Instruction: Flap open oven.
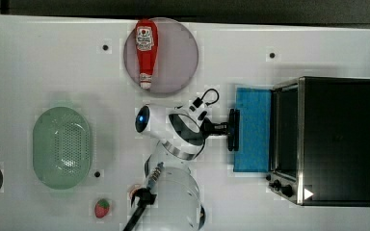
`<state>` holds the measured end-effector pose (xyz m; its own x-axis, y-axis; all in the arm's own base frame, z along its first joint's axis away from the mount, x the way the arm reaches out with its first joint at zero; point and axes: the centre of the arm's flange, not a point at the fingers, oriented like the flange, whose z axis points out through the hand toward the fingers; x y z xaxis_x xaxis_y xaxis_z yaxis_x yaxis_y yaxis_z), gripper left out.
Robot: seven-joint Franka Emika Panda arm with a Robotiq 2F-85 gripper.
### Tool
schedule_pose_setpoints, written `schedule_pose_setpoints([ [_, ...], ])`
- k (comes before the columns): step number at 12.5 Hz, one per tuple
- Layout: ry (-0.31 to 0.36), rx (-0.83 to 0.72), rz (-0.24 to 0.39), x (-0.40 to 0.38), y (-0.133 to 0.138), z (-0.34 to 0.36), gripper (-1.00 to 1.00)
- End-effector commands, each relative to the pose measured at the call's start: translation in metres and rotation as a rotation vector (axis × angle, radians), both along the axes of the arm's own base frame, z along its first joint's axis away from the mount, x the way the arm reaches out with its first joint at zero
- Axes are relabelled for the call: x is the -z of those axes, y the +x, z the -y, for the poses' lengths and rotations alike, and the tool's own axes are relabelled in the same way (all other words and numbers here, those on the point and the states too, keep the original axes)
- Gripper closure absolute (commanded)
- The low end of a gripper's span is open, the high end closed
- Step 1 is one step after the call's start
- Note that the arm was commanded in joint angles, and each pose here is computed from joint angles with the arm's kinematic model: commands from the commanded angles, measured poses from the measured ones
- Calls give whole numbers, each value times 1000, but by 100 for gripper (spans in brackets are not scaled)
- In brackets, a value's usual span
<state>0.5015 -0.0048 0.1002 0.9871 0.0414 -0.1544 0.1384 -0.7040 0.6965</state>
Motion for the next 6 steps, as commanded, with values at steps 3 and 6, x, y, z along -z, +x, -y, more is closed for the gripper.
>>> schedule_pose_setpoints([
  [3,-65,51,73,10,14,-5,65],
  [6,-2,51,136,-9,29,-14,65],
])
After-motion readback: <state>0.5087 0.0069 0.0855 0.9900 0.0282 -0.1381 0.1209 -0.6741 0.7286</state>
